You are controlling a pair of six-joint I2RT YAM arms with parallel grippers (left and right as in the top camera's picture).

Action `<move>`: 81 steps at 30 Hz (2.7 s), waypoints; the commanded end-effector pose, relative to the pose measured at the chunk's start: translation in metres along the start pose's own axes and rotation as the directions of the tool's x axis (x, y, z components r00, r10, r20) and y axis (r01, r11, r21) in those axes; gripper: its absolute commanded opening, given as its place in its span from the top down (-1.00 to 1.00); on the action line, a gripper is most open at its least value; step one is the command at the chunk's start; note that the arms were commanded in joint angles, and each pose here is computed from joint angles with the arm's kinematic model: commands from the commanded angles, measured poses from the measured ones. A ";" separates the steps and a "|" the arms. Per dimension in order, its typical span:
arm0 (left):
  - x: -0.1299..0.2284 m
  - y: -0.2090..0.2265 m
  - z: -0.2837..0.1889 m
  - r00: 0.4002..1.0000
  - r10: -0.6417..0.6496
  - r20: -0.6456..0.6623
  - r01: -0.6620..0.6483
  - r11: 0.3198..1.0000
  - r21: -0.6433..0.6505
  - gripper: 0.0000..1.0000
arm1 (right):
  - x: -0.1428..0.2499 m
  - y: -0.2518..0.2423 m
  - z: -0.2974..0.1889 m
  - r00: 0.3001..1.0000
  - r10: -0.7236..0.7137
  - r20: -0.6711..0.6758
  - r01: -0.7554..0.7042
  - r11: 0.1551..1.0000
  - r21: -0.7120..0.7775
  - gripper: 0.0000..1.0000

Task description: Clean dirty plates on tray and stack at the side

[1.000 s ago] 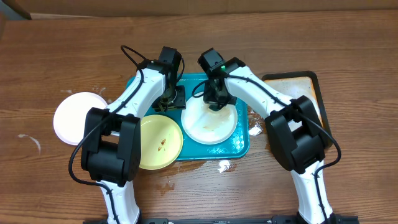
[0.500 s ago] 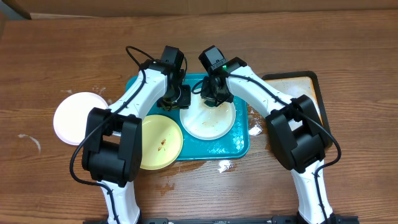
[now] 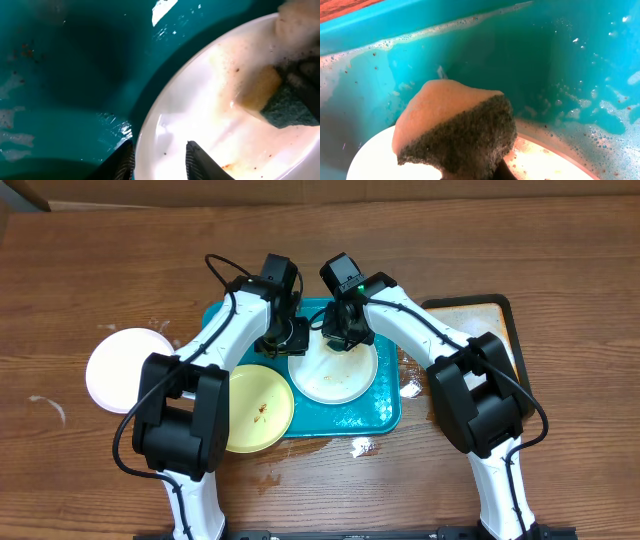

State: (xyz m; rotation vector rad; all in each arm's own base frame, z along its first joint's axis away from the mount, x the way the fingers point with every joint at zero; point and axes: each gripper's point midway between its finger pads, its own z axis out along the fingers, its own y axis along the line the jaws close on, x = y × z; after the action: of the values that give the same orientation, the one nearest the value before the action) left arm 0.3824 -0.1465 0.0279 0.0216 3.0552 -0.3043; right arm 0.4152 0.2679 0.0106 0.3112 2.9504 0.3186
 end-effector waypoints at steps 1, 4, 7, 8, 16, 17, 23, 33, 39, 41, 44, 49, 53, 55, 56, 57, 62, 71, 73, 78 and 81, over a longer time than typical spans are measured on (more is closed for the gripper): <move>0.004 -0.004 0.006 1.000 0.022 -0.010 -0.021 1.000 0.014 0.24 | 0.017 -0.018 0.028 0.998 0.020 -0.064 -0.016 0.998 0.057 0.92; 0.007 -0.002 0.011 1.000 0.020 -0.014 -0.020 1.000 0.012 0.18 | 0.017 -0.019 0.028 0.998 0.020 -0.066 -0.017 0.998 0.059 0.92; 0.011 0.001 0.017 1.000 0.020 -0.019 -0.019 1.000 0.011 0.24 | 0.017 -0.019 0.028 0.998 0.021 -0.067 -0.017 0.998 0.059 0.92; 0.013 0.002 0.020 1.000 0.019 -0.020 -0.019 1.000 0.011 0.38 | 0.017 -0.020 0.028 0.998 0.023 -0.066 -0.019 0.998 0.060 0.92; 0.019 0.010 0.030 1.000 -0.008 -0.020 0.007 1.000 -0.013 0.92 | 0.017 -0.023 0.028 0.997 0.027 -0.073 -0.022 0.997 0.068 0.92; 0.017 0.012 0.029 1.000 -0.022 -0.013 0.021 0.999 -0.027 0.92 | 0.018 -0.023 0.028 0.997 0.027 -0.075 -0.022 0.997 0.069 0.92; 0.007 0.023 0.025 0.998 -0.053 0.030 0.056 0.994 -0.094 0.92 | 0.020 -0.025 0.027 0.996 -0.001 -0.087 0.008 0.997 0.076 0.92; -0.006 0.040 0.019 0.990 -0.123 0.073 0.130 0.985 -0.110 0.92 | 0.064 -0.009 0.025 0.970 -0.129 -0.204 0.143 0.988 0.056 0.92; -0.008 0.046 0.018 0.985 -0.149 0.082 0.157 0.982 -0.108 0.92 | 0.086 -0.001 0.023 0.945 -0.212 -0.248 0.231 0.972 0.048 0.92; -0.009 0.046 0.018 0.985 -0.149 0.083 0.158 0.982 -0.107 0.92 | 0.093 -0.001 0.022 0.941 -0.210 -0.267 0.232 0.971 0.053 0.92; -0.008 0.046 0.018 0.985 -0.150 0.082 0.158 0.982 -0.107 0.92 | 0.094 -0.008 0.021 0.951 -0.147 -0.272 0.179 0.979 0.094 0.92; -0.004 0.047 0.018 0.986 -0.156 0.066 0.162 0.980 -0.114 0.92 | 0.069 -0.035 0.020 0.980 -0.016 -0.200 0.058 0.977 0.203 0.92; 0.001 0.048 0.018 0.986 -0.159 0.046 0.163 0.979 -0.122 0.92 | 0.049 -0.056 0.018 0.987 0.049 -0.153 -0.009 0.967 0.253 0.92; 0.004 0.049 0.018 0.986 -0.160 0.037 0.164 0.978 -0.126 0.92 | 0.040 -0.065 0.017 0.988 0.077 -0.133 -0.039 0.962 0.269 0.92; 0.004 0.049 0.018 0.986 -0.160 0.034 0.164 0.978 -0.127 0.92 | 0.036 -0.068 0.017 0.989 0.085 -0.122 -0.049 0.961 0.273 0.92; 0.005 0.049 0.018 0.986 -0.161 0.032 0.164 0.978 -0.128 0.92 | 0.032 -0.073 0.016 0.989 0.108 -0.104 -0.074 0.955 0.286 0.92; 0.008 0.050 0.018 0.988 -0.155 0.018 0.156 0.979 -0.133 0.92 | 0.023 -0.063 0.020 0.988 0.114 -0.105 -0.090 0.973 0.213 0.92; 0.013 0.046 0.019 0.992 -0.124 -0.002 0.122 0.983 -0.140 0.92 | 0.031 -0.003 0.027 0.991 0.059 -0.121 -0.059 0.998 0.004 0.92; 0.014 0.046 0.019 0.993 -0.122 -0.003 0.120 0.983 -0.141 0.92 | 0.034 0.001 0.027 0.992 0.047 -0.119 -0.047 0.999 0.001 0.92; 0.011 0.052 0.018 0.991 -0.132 0.009 0.132 0.978 -0.160 0.92 | 0.020 -0.002 0.018 0.997 -0.005 -0.083 0.007 1.000 0.014 0.92; 0.012 0.053 0.018 0.991 -0.135 0.007 0.134 0.978 -0.162 0.92 | -0.003 -0.006 -0.009 0.999 -0.026 -0.040 0.027 0.999 0.042 0.92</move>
State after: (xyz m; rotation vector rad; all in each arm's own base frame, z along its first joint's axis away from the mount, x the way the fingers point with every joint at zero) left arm 0.3779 -0.1169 0.0083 -0.1651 3.0611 -0.2019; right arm 0.3944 0.2767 0.0131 0.3010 3.0396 0.3392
